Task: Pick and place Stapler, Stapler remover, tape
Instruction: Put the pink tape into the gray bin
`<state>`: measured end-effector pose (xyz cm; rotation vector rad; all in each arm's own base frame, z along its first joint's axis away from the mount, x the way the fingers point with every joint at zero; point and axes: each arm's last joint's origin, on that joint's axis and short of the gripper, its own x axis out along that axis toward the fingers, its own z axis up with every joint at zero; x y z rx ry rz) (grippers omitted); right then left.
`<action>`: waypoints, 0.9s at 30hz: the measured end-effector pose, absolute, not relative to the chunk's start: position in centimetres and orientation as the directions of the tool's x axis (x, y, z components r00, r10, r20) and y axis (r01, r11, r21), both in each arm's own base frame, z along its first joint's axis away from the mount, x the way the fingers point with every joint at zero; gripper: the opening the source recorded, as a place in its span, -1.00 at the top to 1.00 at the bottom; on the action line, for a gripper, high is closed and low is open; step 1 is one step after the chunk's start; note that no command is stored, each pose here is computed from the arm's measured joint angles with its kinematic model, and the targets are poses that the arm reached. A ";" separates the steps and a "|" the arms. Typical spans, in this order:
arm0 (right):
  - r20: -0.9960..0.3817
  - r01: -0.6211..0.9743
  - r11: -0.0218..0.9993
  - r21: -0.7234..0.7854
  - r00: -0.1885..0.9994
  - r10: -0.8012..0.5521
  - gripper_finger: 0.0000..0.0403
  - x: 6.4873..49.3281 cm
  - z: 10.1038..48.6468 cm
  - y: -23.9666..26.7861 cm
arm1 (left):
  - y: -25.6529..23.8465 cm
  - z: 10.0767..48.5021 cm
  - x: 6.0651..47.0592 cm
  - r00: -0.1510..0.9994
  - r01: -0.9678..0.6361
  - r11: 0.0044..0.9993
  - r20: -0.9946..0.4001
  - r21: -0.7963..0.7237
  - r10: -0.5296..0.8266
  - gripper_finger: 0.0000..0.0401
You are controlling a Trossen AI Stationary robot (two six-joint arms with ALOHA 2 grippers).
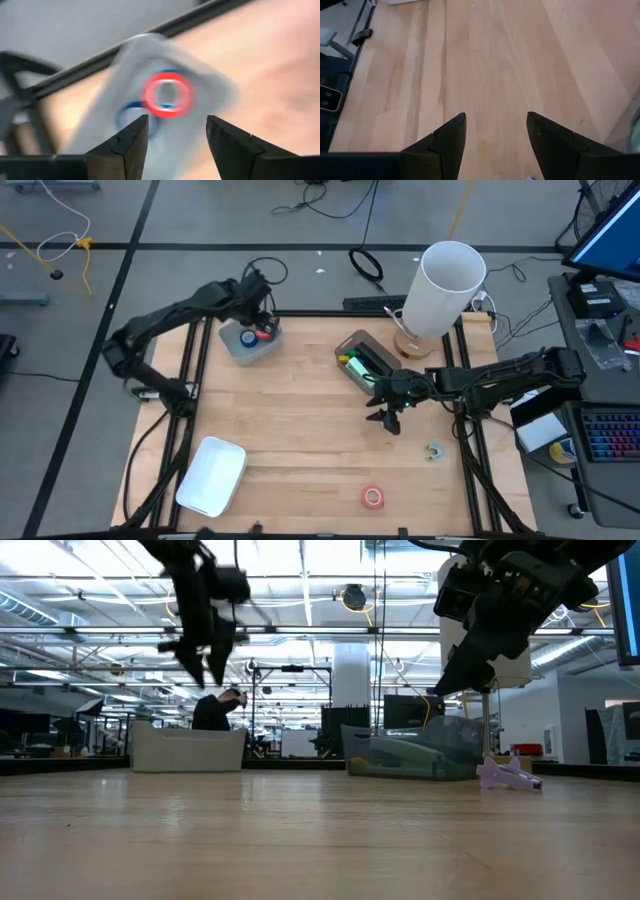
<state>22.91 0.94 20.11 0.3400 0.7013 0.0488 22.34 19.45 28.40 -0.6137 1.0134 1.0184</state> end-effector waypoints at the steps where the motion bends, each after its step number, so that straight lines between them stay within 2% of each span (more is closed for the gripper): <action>1: -0.623 0.063 0.938 0.340 0.762 0.174 0.00 22.9 20.1 1.0 | 18.5 29.3 22.4 0.223 -0.888 0.459 -0.892 -0.021 0.392 0.03; 5: -0.613 0.034 0.900 0.434 0.743 0.268 0.00 22.8 20.1 1.3 | 14.1 32.2 23.0 0.413 -0.800 0.579 -0.846 -0.159 0.338 0.05; 11: -0.567 -0.174 0.812 0.557 0.634 0.525 0.00 22.4 20.2 3.9 | 7.6 34.2 24.3 0.566 -0.668 0.701 -0.782 -0.251 0.260 0.05; 22: -0.557 -0.322 0.722 0.612 0.473 0.683 0.00 20.5 20.4 9.9 | -1.8 35.3 26.8 0.733 -0.564 0.754 -0.625 -0.336 0.269 0.17; 27: -0.557 -0.292 0.724 0.625 0.484 0.675 0.00 20.1 20.5 11.2 | -5.8 34.1 26.8 0.792 -0.537 0.751 -0.536 -0.384 0.292 0.20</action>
